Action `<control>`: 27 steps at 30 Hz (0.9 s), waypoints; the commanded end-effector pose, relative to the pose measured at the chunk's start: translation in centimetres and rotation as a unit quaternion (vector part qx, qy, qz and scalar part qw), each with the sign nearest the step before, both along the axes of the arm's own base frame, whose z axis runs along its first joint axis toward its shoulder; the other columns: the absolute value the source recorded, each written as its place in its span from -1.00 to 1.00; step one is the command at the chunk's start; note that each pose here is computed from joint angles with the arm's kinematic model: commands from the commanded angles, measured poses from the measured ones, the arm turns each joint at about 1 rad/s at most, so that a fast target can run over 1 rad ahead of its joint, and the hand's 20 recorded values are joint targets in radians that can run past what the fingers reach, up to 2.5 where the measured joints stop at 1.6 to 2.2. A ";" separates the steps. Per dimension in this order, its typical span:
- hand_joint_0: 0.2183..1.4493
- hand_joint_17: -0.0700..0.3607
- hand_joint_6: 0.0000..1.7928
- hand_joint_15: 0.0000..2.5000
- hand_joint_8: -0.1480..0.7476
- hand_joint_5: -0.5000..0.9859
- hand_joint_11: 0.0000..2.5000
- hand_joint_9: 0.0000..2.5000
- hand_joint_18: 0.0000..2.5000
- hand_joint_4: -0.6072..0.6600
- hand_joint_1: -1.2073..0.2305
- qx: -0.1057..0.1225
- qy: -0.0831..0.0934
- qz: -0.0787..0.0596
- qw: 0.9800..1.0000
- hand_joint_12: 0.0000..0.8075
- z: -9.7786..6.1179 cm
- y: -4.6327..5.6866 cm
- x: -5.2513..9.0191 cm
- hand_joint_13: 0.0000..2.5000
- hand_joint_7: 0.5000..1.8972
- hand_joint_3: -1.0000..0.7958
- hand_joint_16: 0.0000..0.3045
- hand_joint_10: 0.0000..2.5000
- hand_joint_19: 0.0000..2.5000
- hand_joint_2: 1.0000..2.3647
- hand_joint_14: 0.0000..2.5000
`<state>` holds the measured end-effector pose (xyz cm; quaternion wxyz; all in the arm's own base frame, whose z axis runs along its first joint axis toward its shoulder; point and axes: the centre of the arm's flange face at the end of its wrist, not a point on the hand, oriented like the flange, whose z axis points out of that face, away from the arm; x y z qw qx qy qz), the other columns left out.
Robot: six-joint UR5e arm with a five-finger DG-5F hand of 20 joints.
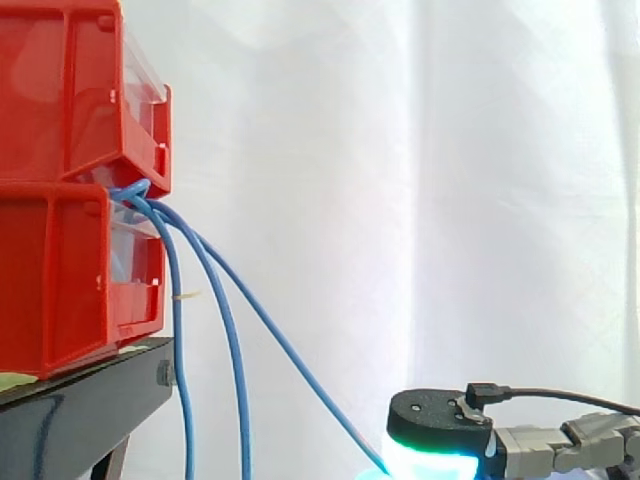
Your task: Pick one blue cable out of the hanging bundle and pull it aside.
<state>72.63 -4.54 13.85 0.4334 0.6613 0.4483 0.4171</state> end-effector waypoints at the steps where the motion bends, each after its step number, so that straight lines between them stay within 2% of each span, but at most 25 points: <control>1: -0.61 -0.02 0.01 -0.48 -0.13 -0.37 -0.58 -0.09 -0.48 -0.50 -0.28 0.000 0.000 0.001 1.000 -0.06 0.0 0.0 0.0 -0.21 -0.25 -0.03 -0.59 -0.99 -0.68 0.19 -0.98; 15: -0.61 -0.02 0.01 -0.48 -0.13 -0.37 -0.58 -0.09 -0.48 -0.50 -0.28 0.000 0.000 0.000 1.000 -0.05 0.0 0.0 0.0 -0.22 -0.24 -0.03 -0.59 -0.99 -0.68 0.18 -0.98; 27: -0.58 -0.02 0.01 -0.48 -0.13 -0.38 -0.59 -0.09 -0.48 -0.49 -0.30 0.000 0.000 0.000 1.000 -0.04 0.0 0.0 0.0 -0.22 -0.23 0.00 -0.59 -0.99 -0.67 0.07 -0.98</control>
